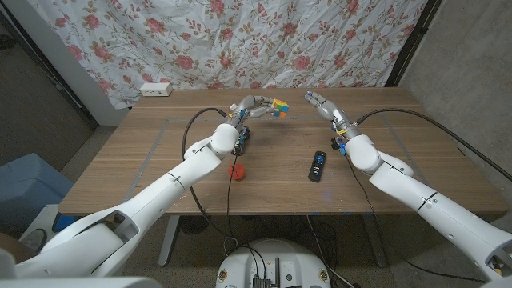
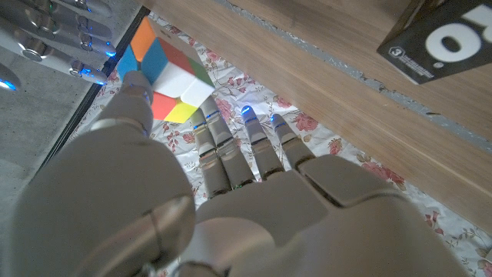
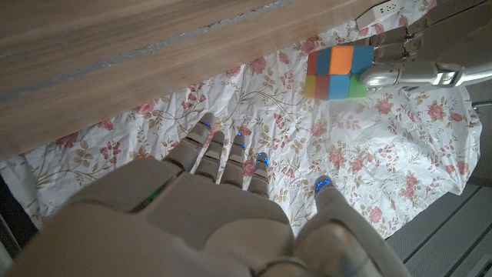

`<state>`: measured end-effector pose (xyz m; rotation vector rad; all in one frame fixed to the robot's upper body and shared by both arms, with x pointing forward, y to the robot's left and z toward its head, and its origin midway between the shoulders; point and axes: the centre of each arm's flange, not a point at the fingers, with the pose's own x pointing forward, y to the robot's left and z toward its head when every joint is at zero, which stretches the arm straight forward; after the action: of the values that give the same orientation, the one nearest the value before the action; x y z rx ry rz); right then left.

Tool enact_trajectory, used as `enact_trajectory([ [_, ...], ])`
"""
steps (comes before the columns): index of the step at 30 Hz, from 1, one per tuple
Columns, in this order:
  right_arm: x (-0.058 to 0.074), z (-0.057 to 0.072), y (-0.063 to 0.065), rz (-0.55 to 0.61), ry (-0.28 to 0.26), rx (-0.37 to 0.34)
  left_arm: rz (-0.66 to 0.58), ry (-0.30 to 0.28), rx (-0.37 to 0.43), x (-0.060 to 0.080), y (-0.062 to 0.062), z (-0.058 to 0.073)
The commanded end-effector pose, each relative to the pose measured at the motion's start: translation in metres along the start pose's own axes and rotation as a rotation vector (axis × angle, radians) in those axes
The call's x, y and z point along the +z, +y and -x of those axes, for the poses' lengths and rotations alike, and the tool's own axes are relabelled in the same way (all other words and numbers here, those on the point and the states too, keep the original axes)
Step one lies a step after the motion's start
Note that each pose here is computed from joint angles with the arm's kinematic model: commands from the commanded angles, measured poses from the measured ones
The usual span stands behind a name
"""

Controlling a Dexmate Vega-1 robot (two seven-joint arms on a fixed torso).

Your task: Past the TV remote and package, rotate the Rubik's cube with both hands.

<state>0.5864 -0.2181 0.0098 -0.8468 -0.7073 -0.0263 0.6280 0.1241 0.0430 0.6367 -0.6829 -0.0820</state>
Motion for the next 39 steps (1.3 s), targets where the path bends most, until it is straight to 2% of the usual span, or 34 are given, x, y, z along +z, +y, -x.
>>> enact_trajectory([
  [1, 0.019, 0.006, 0.001, 0.107, 0.012, -0.031, 0.089, -0.01, 0.003, -0.004, -0.01, 0.005],
  [11, 0.036, 0.014, 0.007, 0.206, 0.009, -0.076, 0.119, -0.009, -0.014, -0.004, -0.016, 0.008],
  [19, 0.047, 0.021, 0.011, 0.288, 0.005, -0.105, 0.15, -0.013, 0.006, -0.004, -0.018, 0.009],
  [31, 0.059, 0.032, 0.017, 0.367, 0.017, -0.118, 0.171, -0.016, -0.01, -0.005, -0.019, 0.01],
  [39, 0.068, 0.035, 0.026, 0.415, 0.002, -0.111, 0.176, -0.019, -0.022, -0.006, -0.02, 0.008],
])
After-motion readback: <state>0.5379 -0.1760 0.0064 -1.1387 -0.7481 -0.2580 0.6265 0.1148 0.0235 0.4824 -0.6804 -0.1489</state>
